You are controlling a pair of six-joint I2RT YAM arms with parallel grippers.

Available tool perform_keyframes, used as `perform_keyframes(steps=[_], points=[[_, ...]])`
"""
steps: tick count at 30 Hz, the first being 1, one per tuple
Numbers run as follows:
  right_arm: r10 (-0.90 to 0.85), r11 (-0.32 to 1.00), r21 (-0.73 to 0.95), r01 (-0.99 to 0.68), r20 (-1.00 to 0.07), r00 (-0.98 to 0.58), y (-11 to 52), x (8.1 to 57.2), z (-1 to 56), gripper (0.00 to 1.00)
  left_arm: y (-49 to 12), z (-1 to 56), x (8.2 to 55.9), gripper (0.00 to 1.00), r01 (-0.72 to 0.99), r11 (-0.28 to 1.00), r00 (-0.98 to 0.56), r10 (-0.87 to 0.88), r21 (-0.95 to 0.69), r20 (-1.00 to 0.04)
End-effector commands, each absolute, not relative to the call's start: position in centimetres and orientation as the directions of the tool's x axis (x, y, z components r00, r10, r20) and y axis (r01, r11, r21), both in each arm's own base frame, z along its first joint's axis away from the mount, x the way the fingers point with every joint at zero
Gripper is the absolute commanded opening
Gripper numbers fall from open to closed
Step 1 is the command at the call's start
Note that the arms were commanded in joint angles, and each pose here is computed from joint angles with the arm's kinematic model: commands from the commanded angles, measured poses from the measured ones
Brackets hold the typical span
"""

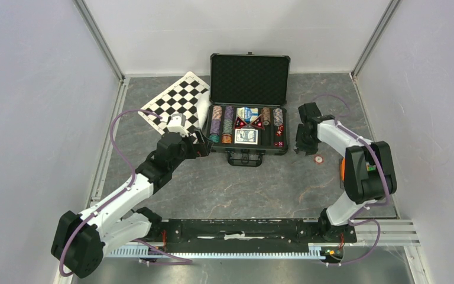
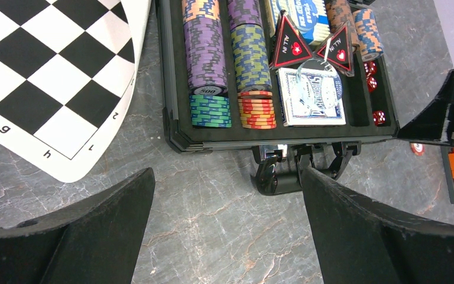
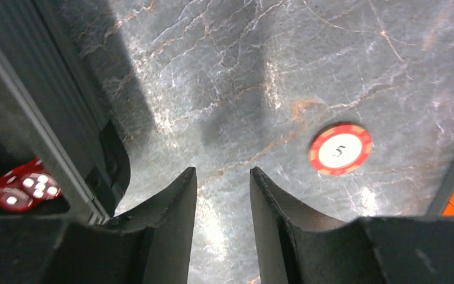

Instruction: Pack up texas hold em set

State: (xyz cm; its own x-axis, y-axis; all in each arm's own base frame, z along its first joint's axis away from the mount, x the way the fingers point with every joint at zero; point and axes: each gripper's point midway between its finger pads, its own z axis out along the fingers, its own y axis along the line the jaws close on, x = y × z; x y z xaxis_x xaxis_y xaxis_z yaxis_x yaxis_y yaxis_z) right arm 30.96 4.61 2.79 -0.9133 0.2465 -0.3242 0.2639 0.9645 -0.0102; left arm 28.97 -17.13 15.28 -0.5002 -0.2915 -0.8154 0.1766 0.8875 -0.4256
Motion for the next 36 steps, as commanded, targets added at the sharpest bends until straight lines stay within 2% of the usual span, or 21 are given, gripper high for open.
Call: perform_keyframes(steps=[1,3,5,8,10,12,15,19,30,33,36], points=[[0.258,0.962,0.014,0.272,-0.373,-0.891,4.7,30.7,5.4,0.44,-17.0,15.8,29.5,1.0,0.186,0.896,-0.478,-0.277,-0.404,-0.833],[0.257,0.961,0.007,0.275,-0.38,-0.888,4.5,30.6,5.7,0.47,-17.0,15.8,29.5,1.0,0.187,0.896,-0.48,-0.275,-0.404,-0.833],[0.253,0.959,-0.02,0.281,-0.383,-0.888,3.7,30.5,5.8,0.58,-17.1,15.8,29.5,1.0,0.189,0.895,-0.481,-0.274,-0.404,-0.833],[0.273,0.952,-0.03,0.305,-0.37,-0.888,2.1,30.4,5.6,0.64,-17.1,15.8,29.5,1.0,0.191,0.893,-0.481,-0.276,-0.407,-0.832],[0.292,0.944,-0.04,0.329,-0.371,-0.882,0.6,29.7,5.2,0.8,-17.1,15.9,29.4,1.0,0.193,0.891,-0.48,-0.279,-0.41,-0.832],[0.324,0.936,-0.006,0.352,-0.377,-0.868,-0.4,29.2,4.6,0.86,-17.1,16.0,29.4,1.0,0.198,0.89,-0.477,-0.279,-0.412,-0.833],[0.37,0.919,0.009,0.395,-0.368,-0.853,-2.0,28.7,3.7,0.88,-17.2,16.0,29.4,1.0,0.2,0.887,-0.477,-0.282,-0.415,-0.833],[0.381,0.912,-0.013,0.409,-0.339,-0.86,-3.1,28.5,2.6,0.88,-17.2,16.0,29.3,1.0,0.202,0.886,-0.478,-0.283,-0.417,-0.832],[0.383,0.915,-0.005,0.404,-0.306,-0.872,-3.1,28.7,0.2,0.7,-17.2,16.2,29.3,1.0,0.202,0.887,-0.473,-0.283,-0.415,-0.834],[0.395,0.912,0.014,0.41,-0.302,-0.868,-3.0,28.3,-0.4,0.64,-17.1,16.1,29.3,1.0,0.199,0.889,-0.472,-0.282,-0.412,-0.835],[0.395,0.912,0.006,0.411,-0.284,-0.874,-3.0,28.0,-0.9,0.51,-17.1,16.1,29.3,1.0,0.199,0.889,-0.473,-0.283,-0.413,-0.835]])
